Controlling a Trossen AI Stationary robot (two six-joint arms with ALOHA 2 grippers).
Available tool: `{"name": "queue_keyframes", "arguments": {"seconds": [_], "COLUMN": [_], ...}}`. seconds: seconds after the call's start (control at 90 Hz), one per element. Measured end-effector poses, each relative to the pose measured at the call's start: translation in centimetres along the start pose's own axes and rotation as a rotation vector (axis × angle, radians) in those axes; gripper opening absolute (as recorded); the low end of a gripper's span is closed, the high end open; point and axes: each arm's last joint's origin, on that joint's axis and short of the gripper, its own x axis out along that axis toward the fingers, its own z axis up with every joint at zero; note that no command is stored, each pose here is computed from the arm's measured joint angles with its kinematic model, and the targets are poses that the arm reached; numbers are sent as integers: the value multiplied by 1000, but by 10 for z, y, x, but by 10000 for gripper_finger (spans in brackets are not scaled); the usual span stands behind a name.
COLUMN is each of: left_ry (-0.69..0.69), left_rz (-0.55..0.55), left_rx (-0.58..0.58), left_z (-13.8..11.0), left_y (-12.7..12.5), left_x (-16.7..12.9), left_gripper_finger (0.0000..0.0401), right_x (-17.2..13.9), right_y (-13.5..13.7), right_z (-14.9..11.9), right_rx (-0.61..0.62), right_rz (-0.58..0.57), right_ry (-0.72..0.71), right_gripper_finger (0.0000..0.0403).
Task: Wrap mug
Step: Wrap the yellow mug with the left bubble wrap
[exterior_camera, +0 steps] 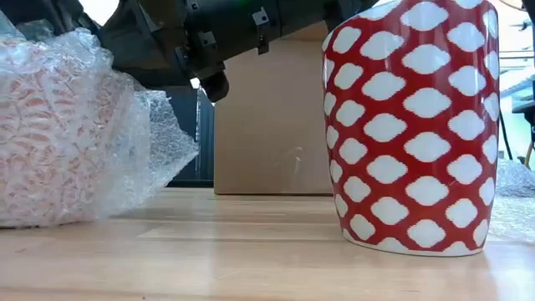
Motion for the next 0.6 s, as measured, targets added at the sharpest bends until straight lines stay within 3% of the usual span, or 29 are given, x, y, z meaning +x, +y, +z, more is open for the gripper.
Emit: {"name": "queue_keyframes", "arguments": {"seconds": [0.133,0.344,0.6], "left_ry": [-10,124,88], "left_rz": [39,156,58], "left_rx": [-4,-113,-134], "left_z": [-2,-20,-38], "left_y": [10,20,6], "left_x": [-17,-24,-8], "left_gripper_finger": [0,0,0], "right_x": [0,0,0], "right_y": [0,0,0], "right_z": [0,0,0], "right_rx": [0,1,-5], "right_rz": [1,1,2], "right_ry": [-2,-2,-2], "right_gripper_finger": [132,132,132]}}
